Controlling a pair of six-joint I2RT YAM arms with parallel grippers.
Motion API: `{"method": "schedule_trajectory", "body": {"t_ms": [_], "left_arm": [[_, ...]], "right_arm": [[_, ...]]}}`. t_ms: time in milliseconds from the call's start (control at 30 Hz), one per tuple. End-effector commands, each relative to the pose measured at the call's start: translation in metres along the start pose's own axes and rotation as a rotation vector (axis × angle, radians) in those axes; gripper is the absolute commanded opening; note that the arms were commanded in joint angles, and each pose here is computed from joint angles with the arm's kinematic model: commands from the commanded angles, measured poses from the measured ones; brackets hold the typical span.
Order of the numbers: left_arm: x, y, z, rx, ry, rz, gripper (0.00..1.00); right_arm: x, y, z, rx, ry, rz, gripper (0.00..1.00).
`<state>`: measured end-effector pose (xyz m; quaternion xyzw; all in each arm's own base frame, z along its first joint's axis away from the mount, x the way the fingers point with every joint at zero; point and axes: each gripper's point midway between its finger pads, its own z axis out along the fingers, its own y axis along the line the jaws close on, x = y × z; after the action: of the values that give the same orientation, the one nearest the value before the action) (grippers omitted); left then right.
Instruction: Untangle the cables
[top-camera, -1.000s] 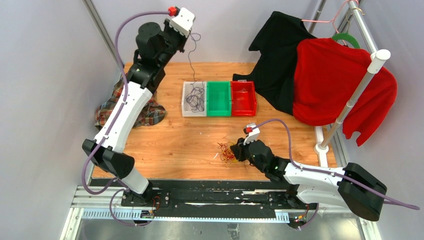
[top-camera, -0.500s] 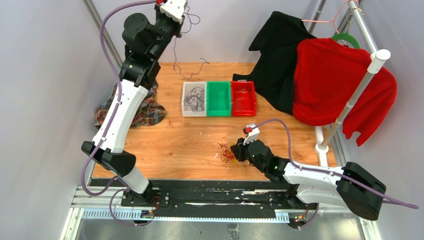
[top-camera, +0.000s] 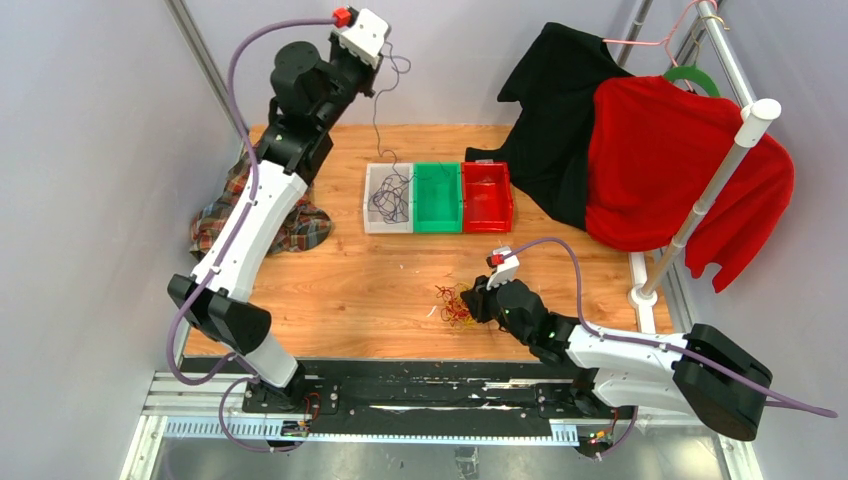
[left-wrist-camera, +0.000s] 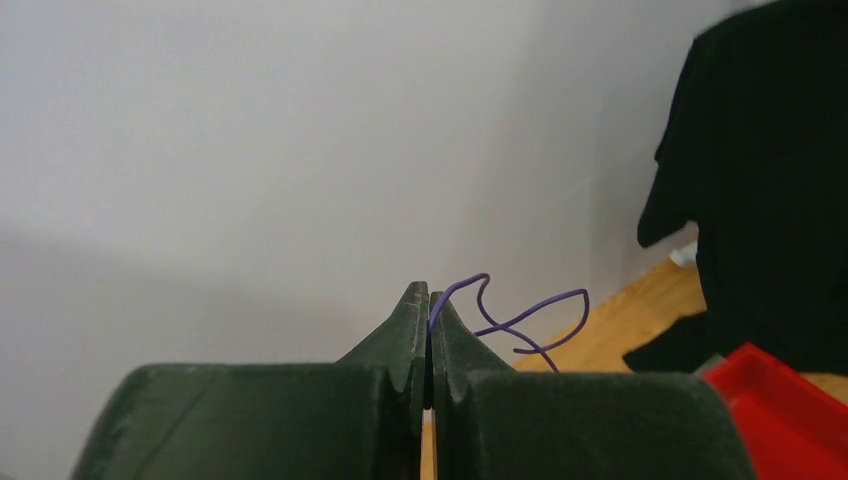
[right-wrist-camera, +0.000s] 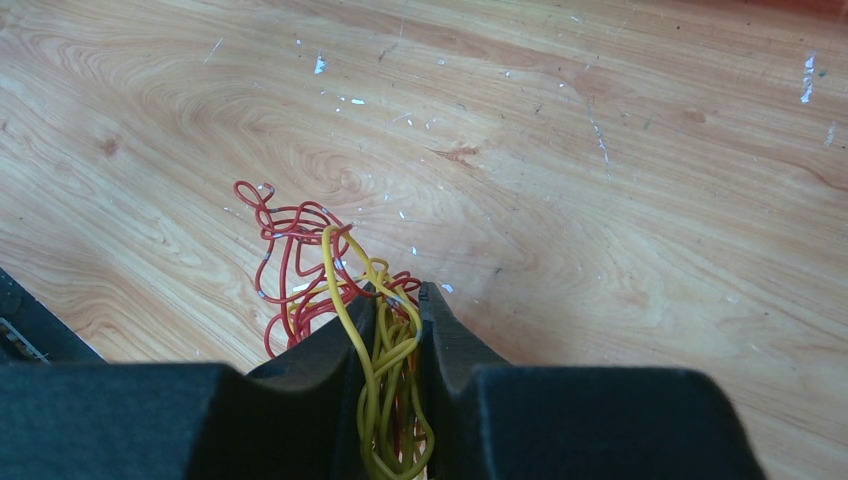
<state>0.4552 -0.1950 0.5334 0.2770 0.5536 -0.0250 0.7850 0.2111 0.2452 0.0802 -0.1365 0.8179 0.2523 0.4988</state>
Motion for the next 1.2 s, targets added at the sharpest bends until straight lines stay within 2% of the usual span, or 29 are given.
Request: {"method": "schedule_trajectory", "body": {"t_ms": [0, 133, 333, 633, 867, 967, 1167], "left_arm": [[0.030, -0.013, -0.004, 0.027, 0.064, -0.009, 0.01], [0.067, -0.024, -0.004, 0.047, 0.143, 0.034, 0.00], [0.098, -0.030, -0.004, 0.060, 0.206, 0.098, 0.00], [0.084, -0.014, -0.002, 0.018, 0.198, 0.138, 0.00], [0.095, -0.019, -0.005, 0.042, 0.232, 0.146, 0.00], [0.068, 0.001, -0.004, -0.023, 0.168, 0.144, 0.01], [-0.031, 0.027, -0.008, -0.022, -0.055, 0.046, 0.01]], "right_arm": [[-0.003, -0.005, 0.000, 0.018, -0.023, 0.017, 0.01], [-0.004, -0.006, 0.000, 0.024, -0.019, 0.015, 0.01], [-0.005, -0.008, 0.000, 0.037, -0.012, 0.011, 0.01], [-0.006, -0.010, 0.001, 0.047, -0.001, 0.012, 0.01], [-0.005, -0.009, 0.000, 0.042, -0.001, 0.020, 0.01], [-0.003, -0.009, -0.001, 0.039, 0.005, 0.019, 0.01], [-0.002, -0.009, 0.000, 0.039, 0.011, 0.017, 0.01]]}}
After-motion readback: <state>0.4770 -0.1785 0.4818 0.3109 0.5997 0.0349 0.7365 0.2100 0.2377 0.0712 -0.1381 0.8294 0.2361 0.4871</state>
